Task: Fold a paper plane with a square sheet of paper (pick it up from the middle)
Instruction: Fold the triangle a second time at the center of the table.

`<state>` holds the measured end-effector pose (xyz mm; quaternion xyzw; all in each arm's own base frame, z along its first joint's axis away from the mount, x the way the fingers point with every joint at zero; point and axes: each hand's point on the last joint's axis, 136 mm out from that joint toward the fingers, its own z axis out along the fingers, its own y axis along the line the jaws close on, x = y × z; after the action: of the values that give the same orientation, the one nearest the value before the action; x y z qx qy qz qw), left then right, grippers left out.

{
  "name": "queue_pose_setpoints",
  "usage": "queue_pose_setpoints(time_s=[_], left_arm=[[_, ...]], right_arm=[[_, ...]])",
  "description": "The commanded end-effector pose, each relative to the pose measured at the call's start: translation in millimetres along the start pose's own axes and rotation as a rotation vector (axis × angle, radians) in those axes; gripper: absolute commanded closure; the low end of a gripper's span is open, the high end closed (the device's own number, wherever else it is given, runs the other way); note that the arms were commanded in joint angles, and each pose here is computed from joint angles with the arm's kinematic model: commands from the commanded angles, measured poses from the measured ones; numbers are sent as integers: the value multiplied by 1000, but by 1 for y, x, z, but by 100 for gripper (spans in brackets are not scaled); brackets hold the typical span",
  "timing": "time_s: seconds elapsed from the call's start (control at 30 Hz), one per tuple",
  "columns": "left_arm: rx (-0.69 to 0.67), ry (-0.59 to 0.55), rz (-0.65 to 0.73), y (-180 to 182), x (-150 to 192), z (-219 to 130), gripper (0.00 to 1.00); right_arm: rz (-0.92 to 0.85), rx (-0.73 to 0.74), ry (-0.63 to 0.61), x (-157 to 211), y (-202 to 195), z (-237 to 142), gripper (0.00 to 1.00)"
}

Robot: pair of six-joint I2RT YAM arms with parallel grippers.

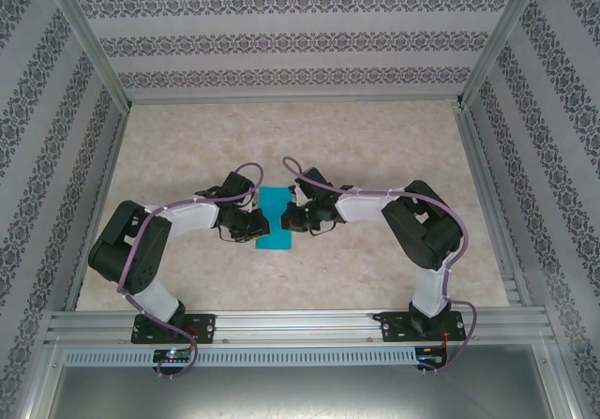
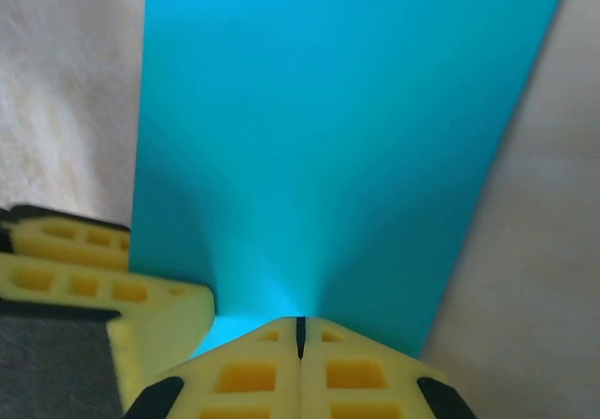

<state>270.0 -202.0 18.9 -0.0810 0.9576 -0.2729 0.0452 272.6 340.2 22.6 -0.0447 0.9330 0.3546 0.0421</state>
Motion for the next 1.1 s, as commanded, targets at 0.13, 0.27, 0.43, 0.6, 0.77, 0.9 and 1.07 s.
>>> queue_pose_setpoints(time_s=[0.13, 0.27, 0.43, 0.6, 0.77, 0.9, 1.07], left_arm=[[45, -22, -13, -6, -1, -8, 76], [158, -7, 5, -27, 6, -18, 70], [248, -14, 14, -43, 11, -28, 70], [271, -15, 23, -48, 6, -25, 70], [273, -7, 22, -52, -4, -15, 69], [282, -14, 20, -56, -10, -14, 59], [313, -11, 10, -62, -14, -13, 43]], right_arm=[[40, 39, 26, 10, -20, 14, 98], [42, 73, 32, 13, -29, 14, 98], [41, 82, 43, 13, -30, 13, 100], [50, 72, 49, 11, -25, 13, 100], [81, -11, 13, 2, -11, 3, 100], [105, -94, -58, -13, 3, -19, 96], [129, -108, -103, -19, -1, -40, 88]])
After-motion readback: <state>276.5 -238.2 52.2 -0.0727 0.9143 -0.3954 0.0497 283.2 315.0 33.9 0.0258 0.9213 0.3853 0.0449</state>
